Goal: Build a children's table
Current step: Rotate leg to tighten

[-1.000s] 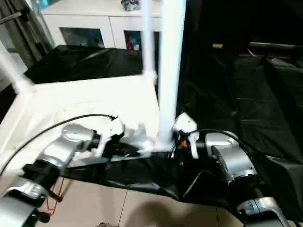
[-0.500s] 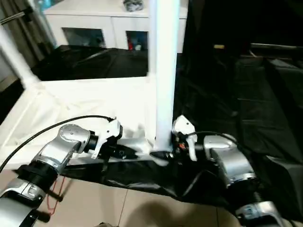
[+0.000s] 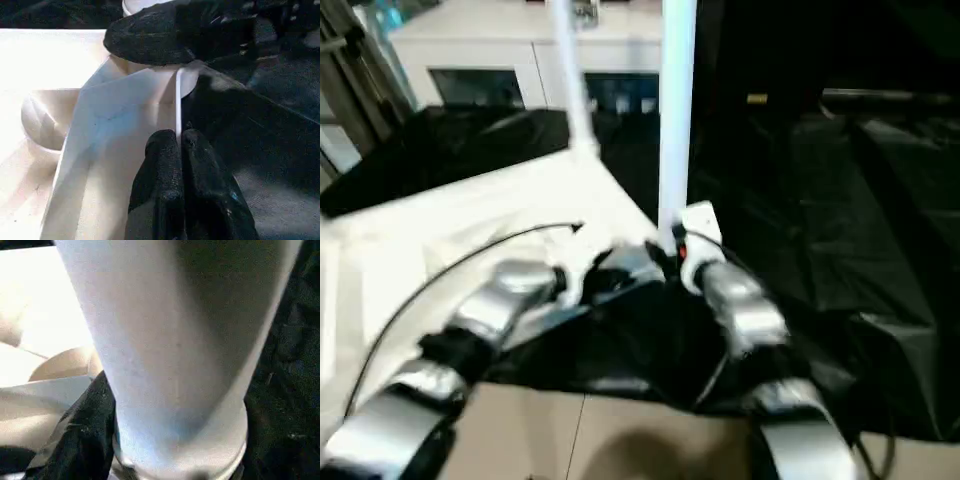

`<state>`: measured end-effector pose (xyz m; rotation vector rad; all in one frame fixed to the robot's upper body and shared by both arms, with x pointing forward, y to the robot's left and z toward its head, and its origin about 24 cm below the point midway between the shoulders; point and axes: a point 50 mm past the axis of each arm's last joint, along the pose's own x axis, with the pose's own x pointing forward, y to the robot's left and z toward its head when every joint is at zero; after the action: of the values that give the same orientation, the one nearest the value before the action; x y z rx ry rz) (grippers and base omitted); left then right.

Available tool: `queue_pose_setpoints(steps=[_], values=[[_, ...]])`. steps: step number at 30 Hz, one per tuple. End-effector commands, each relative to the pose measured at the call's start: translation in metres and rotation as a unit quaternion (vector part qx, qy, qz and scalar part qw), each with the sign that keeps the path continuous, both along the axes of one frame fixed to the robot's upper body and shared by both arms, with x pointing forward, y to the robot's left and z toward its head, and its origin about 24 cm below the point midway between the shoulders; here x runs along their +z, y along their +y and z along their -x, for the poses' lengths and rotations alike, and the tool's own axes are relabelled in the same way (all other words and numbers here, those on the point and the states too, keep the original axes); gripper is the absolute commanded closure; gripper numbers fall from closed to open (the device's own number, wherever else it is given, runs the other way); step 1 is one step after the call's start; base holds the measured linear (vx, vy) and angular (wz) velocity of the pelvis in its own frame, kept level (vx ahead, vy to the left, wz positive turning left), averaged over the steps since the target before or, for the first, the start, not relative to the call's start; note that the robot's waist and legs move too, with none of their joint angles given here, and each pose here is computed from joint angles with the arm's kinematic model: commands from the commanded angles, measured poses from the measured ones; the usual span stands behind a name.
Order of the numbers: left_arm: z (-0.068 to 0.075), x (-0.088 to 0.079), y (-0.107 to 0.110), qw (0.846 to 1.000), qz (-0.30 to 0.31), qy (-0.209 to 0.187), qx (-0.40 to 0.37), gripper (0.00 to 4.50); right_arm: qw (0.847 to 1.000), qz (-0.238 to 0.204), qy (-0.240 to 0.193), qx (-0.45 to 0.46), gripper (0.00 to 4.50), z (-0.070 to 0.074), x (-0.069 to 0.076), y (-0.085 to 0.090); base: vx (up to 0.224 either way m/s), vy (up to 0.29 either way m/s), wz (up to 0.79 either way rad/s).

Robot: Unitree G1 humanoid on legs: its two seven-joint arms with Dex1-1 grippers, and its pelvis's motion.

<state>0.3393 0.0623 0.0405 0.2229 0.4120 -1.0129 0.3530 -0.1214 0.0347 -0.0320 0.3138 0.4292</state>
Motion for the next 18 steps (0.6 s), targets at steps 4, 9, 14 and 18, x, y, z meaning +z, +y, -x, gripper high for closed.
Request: queue_pose_setpoints(steps=[4, 9, 14, 18], values=[[0.003, 0.022, -0.023, 0.995, 0.043, -0.044, -0.075, 4.50, 0.996, -0.014, 0.034, 0.076, 0.88, 0.010, -0.014, 0.029, 0.000, 0.000, 0.00], [0.012, 0.019, -0.016, 0.990, 0.046, -0.031, -0.132, 4.50, 0.984, 0.002, 0.003, 0.176, 0.71, 0.013, -0.003, 0.022, 0.000, 0.000, 0.00], [0.020, 0.017, -0.006, 0.982, 0.038, -0.023, -0.184, 4.50, 0.955, 0.031, -0.002, 0.296, 0.71, 0.029, 0.001, 0.006, 0.000, 0.000, 0.00], [0.026, 0.016, 0.006, 0.973, 0.037, -0.006, -0.229, 4.50, 0.932, 0.019, 0.008, 0.363, 0.71, 0.042, 0.008, -0.014, 0.000, 0.000, 0.00]])
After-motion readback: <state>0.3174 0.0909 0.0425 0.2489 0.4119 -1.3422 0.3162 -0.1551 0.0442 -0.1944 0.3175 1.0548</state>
